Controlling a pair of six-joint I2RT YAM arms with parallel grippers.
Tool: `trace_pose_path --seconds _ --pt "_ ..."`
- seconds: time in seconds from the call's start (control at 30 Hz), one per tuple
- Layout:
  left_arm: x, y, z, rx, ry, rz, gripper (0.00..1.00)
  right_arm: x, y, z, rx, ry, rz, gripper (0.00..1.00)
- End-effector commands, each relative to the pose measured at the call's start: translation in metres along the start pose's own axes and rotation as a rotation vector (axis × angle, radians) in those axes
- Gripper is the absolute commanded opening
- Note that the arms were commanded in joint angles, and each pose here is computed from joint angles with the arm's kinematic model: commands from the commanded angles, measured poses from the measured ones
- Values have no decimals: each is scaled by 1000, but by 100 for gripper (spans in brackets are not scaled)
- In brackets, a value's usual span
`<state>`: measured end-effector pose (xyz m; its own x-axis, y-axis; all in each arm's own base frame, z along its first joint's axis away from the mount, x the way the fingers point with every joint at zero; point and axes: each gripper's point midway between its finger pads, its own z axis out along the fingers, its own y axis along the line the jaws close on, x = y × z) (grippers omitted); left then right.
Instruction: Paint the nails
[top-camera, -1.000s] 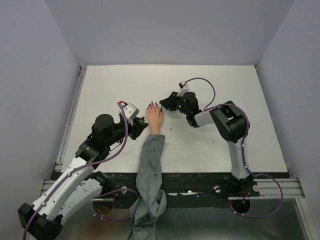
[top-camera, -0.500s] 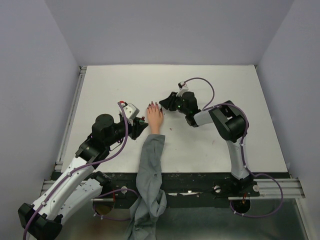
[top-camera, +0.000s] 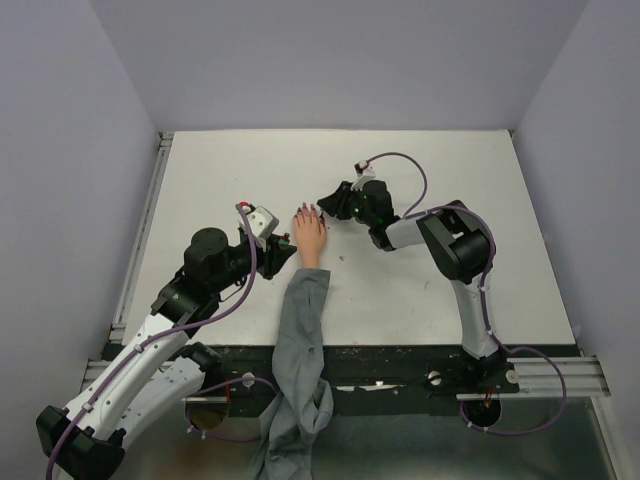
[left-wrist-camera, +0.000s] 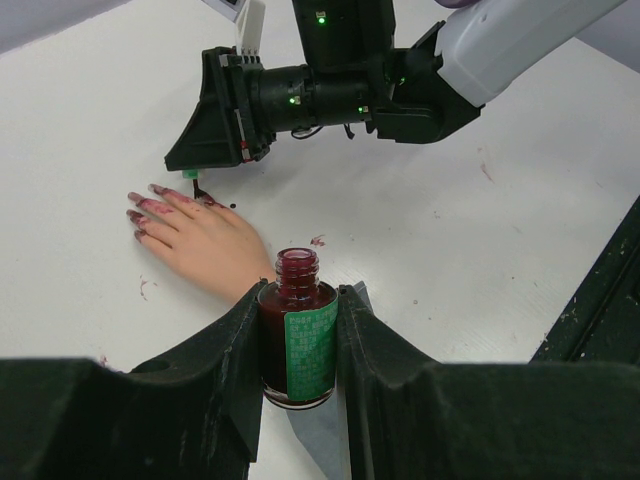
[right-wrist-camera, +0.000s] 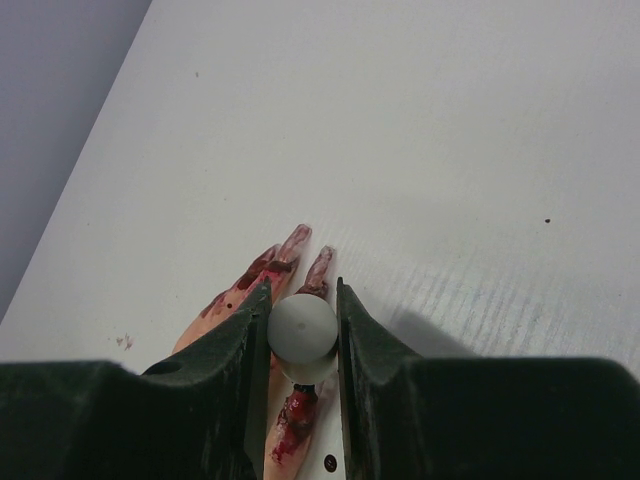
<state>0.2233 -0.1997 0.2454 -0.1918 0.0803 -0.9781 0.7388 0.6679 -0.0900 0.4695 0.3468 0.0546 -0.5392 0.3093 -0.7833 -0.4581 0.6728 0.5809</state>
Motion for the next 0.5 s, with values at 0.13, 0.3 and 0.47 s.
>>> trace_pose_path --seconds 0.13,0.3,0.47 --pt "-21 -3 -2 18 -53 22 0 4 -8 9 31 -2 -8 1" --pt "-20 -3 -1 18 -49 21 0 2 -11 10 50 -13 -8 1" --pt "-19 -3 -1 19 -47 20 0 -3 -10 9 52 -38 -9 1"
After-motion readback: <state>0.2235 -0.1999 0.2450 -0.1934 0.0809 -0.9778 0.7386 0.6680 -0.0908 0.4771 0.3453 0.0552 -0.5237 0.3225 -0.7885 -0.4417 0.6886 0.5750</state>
